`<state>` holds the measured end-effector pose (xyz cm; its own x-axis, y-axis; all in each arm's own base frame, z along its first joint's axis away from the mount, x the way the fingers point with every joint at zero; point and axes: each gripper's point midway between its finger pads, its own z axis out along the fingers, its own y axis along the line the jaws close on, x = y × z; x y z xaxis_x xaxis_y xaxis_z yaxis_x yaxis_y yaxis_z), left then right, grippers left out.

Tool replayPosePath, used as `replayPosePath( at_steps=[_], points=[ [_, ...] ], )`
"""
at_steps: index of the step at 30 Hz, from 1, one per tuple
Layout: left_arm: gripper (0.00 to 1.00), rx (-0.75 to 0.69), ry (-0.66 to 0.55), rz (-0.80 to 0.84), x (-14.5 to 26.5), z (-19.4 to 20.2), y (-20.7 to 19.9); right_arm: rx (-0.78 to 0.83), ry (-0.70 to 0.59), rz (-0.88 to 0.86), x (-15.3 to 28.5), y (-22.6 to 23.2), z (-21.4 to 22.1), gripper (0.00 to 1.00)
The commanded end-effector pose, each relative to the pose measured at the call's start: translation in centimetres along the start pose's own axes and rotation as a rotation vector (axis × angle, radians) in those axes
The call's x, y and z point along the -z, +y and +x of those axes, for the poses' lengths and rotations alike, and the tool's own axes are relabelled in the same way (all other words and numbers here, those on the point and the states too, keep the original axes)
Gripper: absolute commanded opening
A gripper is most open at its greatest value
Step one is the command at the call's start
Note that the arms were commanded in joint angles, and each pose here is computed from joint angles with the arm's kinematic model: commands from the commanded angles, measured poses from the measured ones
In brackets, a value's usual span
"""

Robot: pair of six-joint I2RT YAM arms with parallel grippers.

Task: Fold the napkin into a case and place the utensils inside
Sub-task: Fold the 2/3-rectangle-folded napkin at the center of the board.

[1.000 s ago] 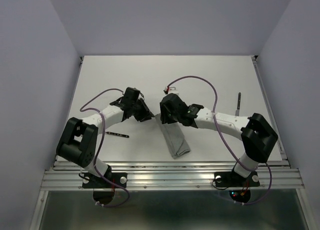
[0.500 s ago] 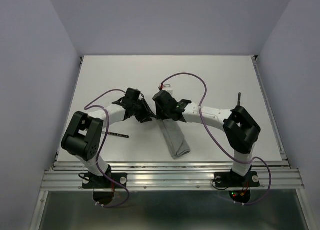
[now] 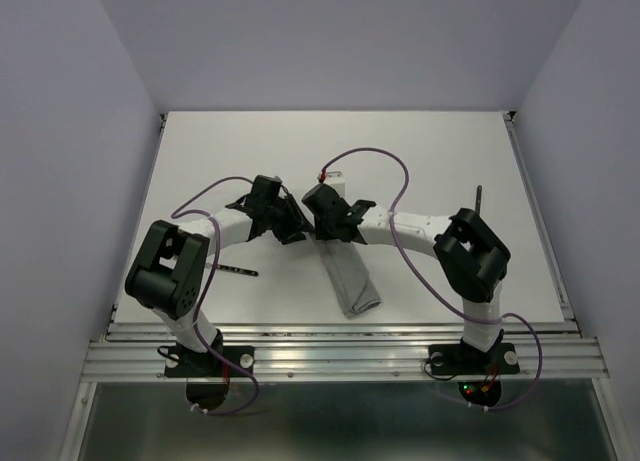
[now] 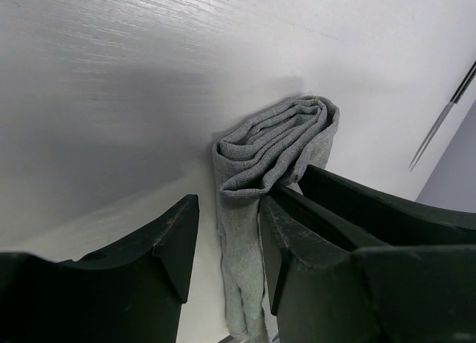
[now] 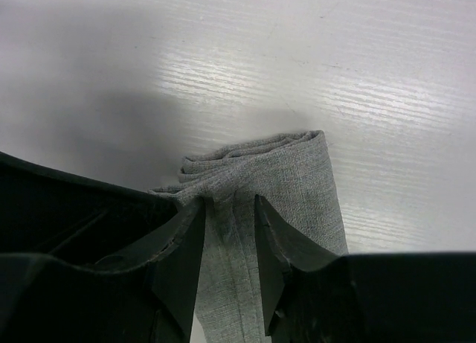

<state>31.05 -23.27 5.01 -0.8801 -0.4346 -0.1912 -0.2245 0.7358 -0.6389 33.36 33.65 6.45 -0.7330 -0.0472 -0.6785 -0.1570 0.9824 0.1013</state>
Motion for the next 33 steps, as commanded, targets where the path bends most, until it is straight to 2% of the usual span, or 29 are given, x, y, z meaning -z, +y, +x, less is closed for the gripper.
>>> replayPosePath(
  at_steps=[1,6,8,12,15,21,25,27,29,30,33],
  points=[
    [0.48,-0.018,0.011,0.037,-0.3,0.3,0.0,-0.035,-0.049,0.013,0.0,0.4,-2.0,0.36],
    [0.37,-0.016,0.031,0.046,-1.0,0.5,0.1,-0.043,-0.059,0.019,0.2,0.3,-2.2,0.20],
    [0.34,-0.016,0.032,0.047,-1.1,0.5,0.1,-0.045,-0.063,0.020,0.3,0.2,-2.3,0.18],
    [0.25,-0.015,0.036,0.054,-1.2,0.5,-0.1,-0.046,-0.072,0.016,0.7,0.2,-2.7,0.06],
    [0.19,-0.017,0.039,0.058,-1.3,0.5,-0.1,-0.043,-0.070,0.007,0.7,0.3,-2.6,0.01],
    [0.04,-0.020,0.041,0.065,-1.3,0.5,-0.3,-0.055,-0.085,-0.049,1.6,0.9,-2.9,0.01],
    [0.00,-0.016,0.048,0.065,-1.4,0.6,-0.2,-0.057,-0.097,-0.032,1.7,0.5,-3.1,0.02],
    [0.00,-0.015,0.051,0.065,-1.5,0.7,-0.2,-0.056,-0.101,-0.019,1.5,0.4,-3.1,0.16],
    [0.00,-0.016,0.053,0.065,-1.5,0.7,-0.2,-0.056,-0.100,-0.013,1.2,0.3,-3.0,0.25],
    [0.00,-0.016,0.054,0.066,-1.5,0.7,-0.2,-0.056,-0.100,-0.009,1.1,0.3,-3.0,0.33],
    [0.00,-0.014,0.055,0.065,-1.5,0.8,-0.2,-0.055,-0.098,0.000,0.8,0.3,-3.0,0.36]
  ],
)
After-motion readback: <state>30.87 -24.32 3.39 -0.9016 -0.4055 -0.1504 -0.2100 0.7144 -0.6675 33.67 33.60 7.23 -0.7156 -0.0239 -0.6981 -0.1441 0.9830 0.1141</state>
